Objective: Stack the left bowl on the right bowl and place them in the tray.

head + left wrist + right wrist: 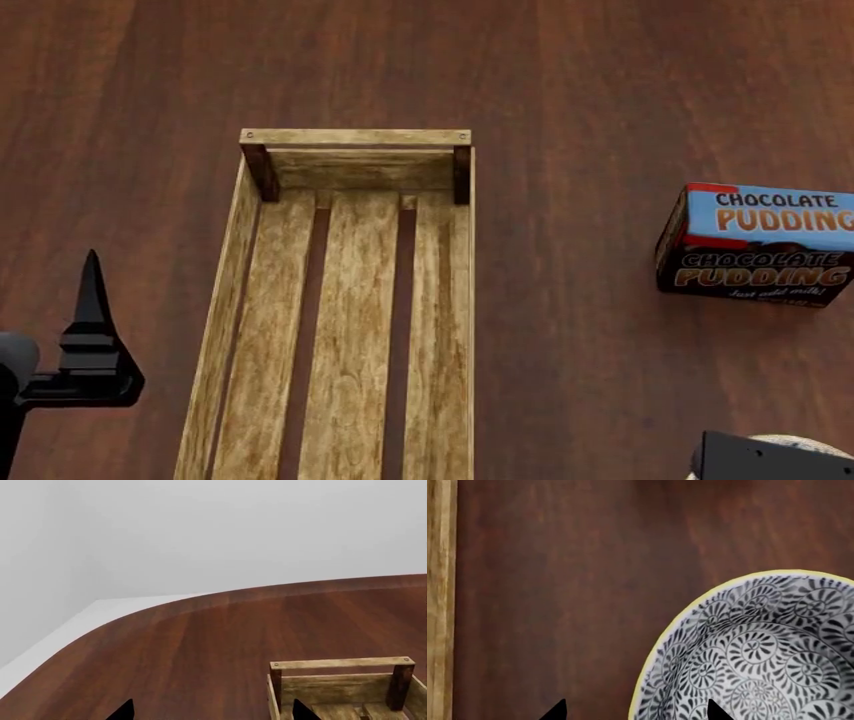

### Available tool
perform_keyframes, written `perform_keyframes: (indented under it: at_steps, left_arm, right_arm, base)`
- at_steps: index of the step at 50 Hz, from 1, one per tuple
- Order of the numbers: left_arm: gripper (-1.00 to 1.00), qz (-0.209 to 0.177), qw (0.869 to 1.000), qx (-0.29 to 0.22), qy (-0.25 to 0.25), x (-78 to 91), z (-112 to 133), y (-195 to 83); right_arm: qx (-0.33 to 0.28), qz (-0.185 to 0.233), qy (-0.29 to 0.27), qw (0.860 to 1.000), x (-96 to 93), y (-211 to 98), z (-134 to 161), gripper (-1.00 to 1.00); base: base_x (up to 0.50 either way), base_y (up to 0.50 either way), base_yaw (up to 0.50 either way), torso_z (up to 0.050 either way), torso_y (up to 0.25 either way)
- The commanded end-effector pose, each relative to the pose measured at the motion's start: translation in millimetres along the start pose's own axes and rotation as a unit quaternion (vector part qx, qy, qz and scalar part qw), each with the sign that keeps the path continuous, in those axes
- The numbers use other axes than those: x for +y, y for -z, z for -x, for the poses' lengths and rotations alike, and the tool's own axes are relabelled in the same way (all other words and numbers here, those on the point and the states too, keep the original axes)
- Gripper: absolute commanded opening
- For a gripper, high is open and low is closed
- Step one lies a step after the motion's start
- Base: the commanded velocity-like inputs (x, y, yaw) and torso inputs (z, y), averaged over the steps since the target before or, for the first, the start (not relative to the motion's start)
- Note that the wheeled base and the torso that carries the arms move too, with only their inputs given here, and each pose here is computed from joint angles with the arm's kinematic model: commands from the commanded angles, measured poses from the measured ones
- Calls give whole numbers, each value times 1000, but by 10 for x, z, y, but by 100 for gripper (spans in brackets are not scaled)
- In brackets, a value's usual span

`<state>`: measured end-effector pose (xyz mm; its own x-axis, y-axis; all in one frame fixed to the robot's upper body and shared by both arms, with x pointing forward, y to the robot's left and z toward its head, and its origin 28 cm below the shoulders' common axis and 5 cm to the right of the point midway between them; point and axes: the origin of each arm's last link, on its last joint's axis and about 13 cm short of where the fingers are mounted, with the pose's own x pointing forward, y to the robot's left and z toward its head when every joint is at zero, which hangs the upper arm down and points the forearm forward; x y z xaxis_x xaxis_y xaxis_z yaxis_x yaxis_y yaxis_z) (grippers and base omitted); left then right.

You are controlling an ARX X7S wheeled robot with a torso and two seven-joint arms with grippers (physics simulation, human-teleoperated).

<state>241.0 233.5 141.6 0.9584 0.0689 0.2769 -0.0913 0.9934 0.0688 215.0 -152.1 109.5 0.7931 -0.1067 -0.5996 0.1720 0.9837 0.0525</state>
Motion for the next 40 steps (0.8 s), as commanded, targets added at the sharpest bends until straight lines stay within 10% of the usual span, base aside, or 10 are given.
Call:
perform_keyframes:
  at_steps: [1, 25, 26, 40]
  left_arm:
    - [100, -1, 1000, 0, 1, 0, 0, 5]
    - [100, 0, 1000, -1, 2, 9, 4, -16]
    - [100, 0, 1000, -1, 1, 8, 2, -14]
    - [100, -2, 1000, 0, 1, 3, 3, -7]
  right_arm:
    - [5, -7, 4, 1000, -18, 34, -70, 100]
    - [37, -5, 5, 999, -9, 99, -216, 100]
    - [37, -4, 8, 999, -10, 102, -218, -100]
    - [-5, 12, 21, 1000, 7, -13, -37, -100]
  base:
    - [0, 0, 0, 0, 0]
    - [0, 0, 0, 0, 0]
    - [0, 0, 0, 0, 0]
    - [2, 0, 0, 0, 0]
